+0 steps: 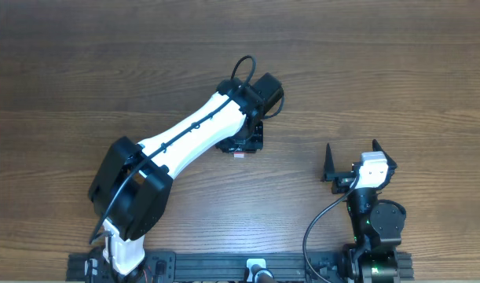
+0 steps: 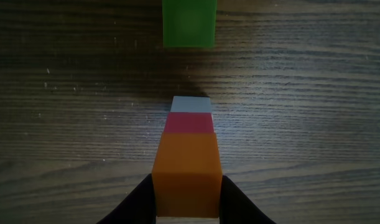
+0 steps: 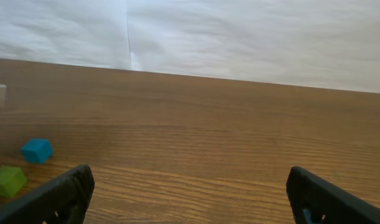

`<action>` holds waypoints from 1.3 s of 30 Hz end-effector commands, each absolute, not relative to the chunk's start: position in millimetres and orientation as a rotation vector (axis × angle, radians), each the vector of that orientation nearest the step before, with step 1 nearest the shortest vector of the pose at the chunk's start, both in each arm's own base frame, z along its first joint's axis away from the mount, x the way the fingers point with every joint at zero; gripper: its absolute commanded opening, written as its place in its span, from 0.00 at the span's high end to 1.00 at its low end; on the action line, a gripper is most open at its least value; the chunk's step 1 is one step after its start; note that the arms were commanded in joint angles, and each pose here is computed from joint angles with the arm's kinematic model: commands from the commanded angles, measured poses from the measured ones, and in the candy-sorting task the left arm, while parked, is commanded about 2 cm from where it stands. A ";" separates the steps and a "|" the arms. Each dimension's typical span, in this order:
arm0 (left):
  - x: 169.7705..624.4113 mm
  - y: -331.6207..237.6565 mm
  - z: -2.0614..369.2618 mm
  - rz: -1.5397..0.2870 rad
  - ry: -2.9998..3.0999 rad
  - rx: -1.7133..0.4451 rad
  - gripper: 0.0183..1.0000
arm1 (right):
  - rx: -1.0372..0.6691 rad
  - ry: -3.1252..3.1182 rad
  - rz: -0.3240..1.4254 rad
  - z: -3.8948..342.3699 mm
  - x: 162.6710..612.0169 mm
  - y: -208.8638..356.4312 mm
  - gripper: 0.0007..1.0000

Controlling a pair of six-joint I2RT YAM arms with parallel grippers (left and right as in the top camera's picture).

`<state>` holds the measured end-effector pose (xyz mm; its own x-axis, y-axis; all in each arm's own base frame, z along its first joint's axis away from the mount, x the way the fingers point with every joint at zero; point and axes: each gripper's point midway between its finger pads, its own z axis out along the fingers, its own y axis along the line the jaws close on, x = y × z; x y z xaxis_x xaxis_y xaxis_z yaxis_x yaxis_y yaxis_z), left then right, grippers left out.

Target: Stack Cubes

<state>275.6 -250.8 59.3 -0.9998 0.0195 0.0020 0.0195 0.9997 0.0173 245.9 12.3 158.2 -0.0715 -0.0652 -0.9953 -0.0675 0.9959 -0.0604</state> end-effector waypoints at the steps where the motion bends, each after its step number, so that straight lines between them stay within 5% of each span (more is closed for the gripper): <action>1: 276.9 -252.9 56.3 -0.030 -3.133 -0.047 0.54 | -0.104 1.640 -0.004 157.0 245.9 12.2 0.01; 11: 282.2 -254.4 56.6 -0.009 -3.149 -0.059 0.00 | -0.104 1.640 -0.004 157.0 245.9 12.2 0.01; 18: 301.7 -243.1 79.8 0.031 -3.234 -0.021 0.00 | -0.104 1.640 -0.004 157.1 245.9 12.2 0.01; 28: 355.8 -146.0 175.4 0.020 -3.514 0.238 0.00 | -0.104 1.640 -0.004 157.1 245.9 12.2 0.01; 39: 361.5 13.7 264.0 -0.390 -3.684 0.777 0.00 | -0.104 1.640 -0.004 157.1 245.9 12.2 0.01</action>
